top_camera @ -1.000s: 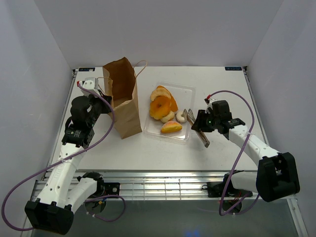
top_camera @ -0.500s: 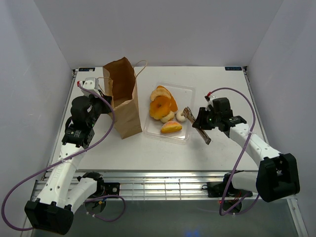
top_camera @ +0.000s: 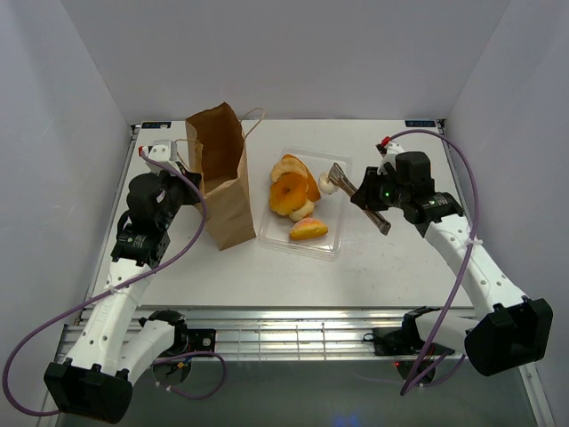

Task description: Place the fake bread into the paper bag

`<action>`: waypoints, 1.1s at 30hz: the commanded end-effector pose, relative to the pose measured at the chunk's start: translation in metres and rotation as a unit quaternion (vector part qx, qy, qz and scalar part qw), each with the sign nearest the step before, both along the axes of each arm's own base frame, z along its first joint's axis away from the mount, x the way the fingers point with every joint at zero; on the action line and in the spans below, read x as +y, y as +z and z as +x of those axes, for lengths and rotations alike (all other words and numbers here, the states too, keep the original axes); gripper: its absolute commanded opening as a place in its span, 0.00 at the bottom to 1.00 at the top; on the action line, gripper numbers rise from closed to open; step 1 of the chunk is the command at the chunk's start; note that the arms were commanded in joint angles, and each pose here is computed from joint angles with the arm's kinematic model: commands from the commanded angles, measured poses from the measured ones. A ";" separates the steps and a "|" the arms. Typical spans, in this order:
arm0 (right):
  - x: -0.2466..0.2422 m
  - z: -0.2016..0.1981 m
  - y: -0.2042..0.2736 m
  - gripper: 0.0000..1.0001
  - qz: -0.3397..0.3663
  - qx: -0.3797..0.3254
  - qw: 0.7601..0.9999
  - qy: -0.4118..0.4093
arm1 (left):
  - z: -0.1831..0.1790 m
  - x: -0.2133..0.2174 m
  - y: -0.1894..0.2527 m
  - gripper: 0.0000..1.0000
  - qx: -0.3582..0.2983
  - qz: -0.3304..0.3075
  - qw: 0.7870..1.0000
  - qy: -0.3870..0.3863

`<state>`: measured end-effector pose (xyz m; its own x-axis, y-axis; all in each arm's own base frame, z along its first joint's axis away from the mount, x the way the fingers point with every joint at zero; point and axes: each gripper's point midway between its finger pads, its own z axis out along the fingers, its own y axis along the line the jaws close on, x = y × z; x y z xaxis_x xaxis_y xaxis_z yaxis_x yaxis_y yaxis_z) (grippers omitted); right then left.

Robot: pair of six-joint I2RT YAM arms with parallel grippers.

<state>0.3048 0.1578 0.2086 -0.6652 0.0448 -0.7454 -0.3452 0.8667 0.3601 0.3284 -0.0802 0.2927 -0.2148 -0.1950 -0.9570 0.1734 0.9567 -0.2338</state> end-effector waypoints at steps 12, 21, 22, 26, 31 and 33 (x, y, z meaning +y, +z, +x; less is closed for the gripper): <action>0.009 -0.007 0.110 0.22 0.020 -0.093 0.994 0.047 | -0.004 -0.001 0.006 0.00 -0.008 0.002 1.000 -0.002; 0.044 -0.025 0.185 0.22 0.064 -0.156 0.979 0.112 | -0.004 -0.002 0.005 0.00 -0.008 0.002 1.000 -0.004; 0.049 -0.026 0.191 0.22 0.067 -0.160 0.978 0.117 | -0.004 -0.002 0.005 0.00 -0.008 0.002 1.000 -0.004; 0.072 -0.031 0.220 0.22 0.085 -0.181 0.969 0.147 | -0.004 -0.002 0.005 0.00 -0.008 0.003 1.000 -0.005; 0.108 -0.045 0.266 0.23 0.113 -0.222 0.950 0.190 | -0.003 0.003 0.005 0.00 -0.009 0.006 1.000 0.012; 0.127 -0.044 0.267 0.23 0.117 -0.219 0.946 0.208 | -0.003 0.003 0.004 0.00 -0.008 0.006 1.000 0.011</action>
